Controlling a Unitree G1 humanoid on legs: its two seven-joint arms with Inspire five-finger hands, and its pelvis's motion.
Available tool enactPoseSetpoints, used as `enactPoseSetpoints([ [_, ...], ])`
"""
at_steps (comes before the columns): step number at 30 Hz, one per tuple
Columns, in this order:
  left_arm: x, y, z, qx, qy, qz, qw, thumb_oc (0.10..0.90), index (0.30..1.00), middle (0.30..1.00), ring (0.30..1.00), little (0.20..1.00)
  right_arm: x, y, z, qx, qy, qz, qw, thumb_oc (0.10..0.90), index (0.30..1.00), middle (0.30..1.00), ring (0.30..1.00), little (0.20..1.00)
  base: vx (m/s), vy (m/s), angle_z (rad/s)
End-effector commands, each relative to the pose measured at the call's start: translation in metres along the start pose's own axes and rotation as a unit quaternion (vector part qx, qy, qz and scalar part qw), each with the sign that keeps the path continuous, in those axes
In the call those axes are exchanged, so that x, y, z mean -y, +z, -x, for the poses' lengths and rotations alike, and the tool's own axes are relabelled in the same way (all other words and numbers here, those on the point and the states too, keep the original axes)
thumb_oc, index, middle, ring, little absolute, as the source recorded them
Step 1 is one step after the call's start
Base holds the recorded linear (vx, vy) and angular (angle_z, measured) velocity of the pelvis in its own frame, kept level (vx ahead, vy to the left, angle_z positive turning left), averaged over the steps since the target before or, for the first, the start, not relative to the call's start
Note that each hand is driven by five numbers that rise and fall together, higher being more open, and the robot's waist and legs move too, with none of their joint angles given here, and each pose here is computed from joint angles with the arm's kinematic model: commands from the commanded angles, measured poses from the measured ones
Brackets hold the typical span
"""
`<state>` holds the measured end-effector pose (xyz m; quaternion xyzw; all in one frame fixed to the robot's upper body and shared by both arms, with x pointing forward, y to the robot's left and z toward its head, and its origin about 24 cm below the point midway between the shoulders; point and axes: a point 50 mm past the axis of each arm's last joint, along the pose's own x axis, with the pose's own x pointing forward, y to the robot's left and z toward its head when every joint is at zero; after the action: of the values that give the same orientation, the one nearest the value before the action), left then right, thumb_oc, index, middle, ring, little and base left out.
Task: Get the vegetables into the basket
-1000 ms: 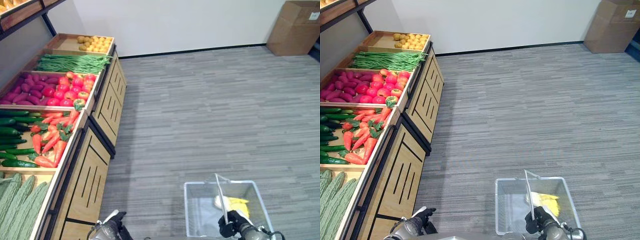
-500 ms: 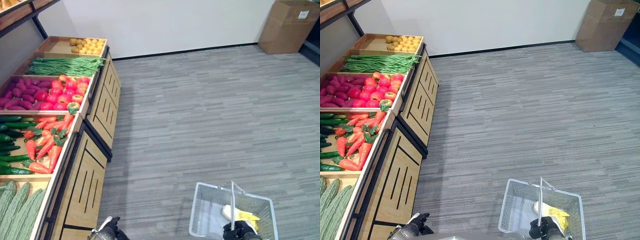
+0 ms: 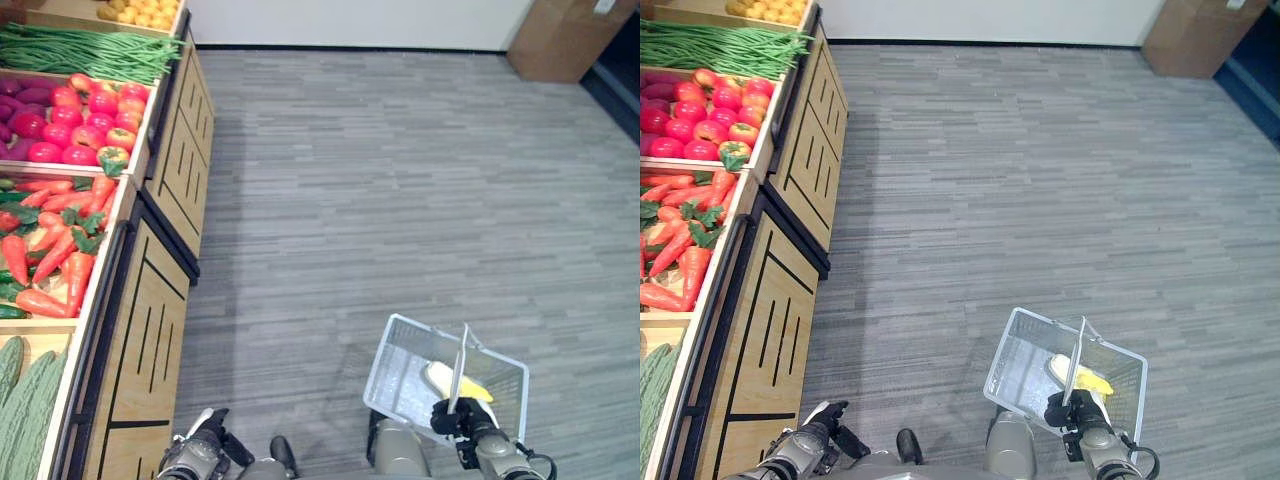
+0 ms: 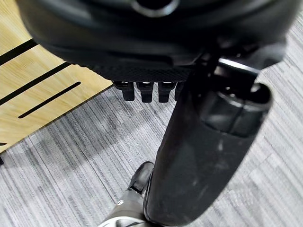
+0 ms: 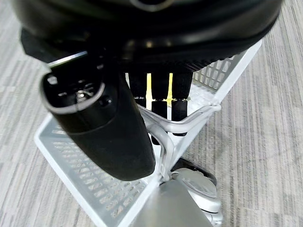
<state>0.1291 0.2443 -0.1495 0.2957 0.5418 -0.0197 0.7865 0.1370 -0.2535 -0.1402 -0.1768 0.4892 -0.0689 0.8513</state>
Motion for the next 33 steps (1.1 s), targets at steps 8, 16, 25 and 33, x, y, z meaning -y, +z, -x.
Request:
enactPoseSetpoints([
  [8, -0.008, 0.010, -0.001, 0.015, 0.023, 0.011, 1.000, 0.900, 1.000, 1.000, 1.000, 1.000, -0.005, -0.055, 0.014, -0.082, 0.021, 0.042, 0.996, 0.400, 0.300, 0.300, 0.300, 0.300, 0.26, -0.091, 0.55],
  [16, 0.009, 0.004, 0.000, -0.012, 0.007, 0.109, 0.994, 0.900, 1.000, 1.000, 1.000, 1.000, 0.011, -0.050, 0.013, -0.068, -0.002, -0.009, 0.998, 0.400, 0.300, 0.300, 0.300, 0.300, 0.21, -0.192, 0.28],
  [25, 0.017, -0.003, 0.002, -0.027, 0.004, 0.131, 0.991, 0.900, 1.000, 1.000, 1.000, 1.000, 0.021, -0.056, 0.014, -0.078, -0.015, 0.023, 0.997, 0.400, 0.300, 0.300, 0.300, 0.300, 0.32, 0.048, -0.22],
  [33, 0.002, -0.010, 0.001, -0.031, 0.026, 0.117, 0.992, 0.900, 1.000, 1.000, 1.000, 1.000, 0.002, -0.049, 0.012, -0.077, 0.007, 0.015, 0.997, 0.400, 0.300, 0.300, 0.300, 0.300, 0.19, 0.243, -0.68],
])
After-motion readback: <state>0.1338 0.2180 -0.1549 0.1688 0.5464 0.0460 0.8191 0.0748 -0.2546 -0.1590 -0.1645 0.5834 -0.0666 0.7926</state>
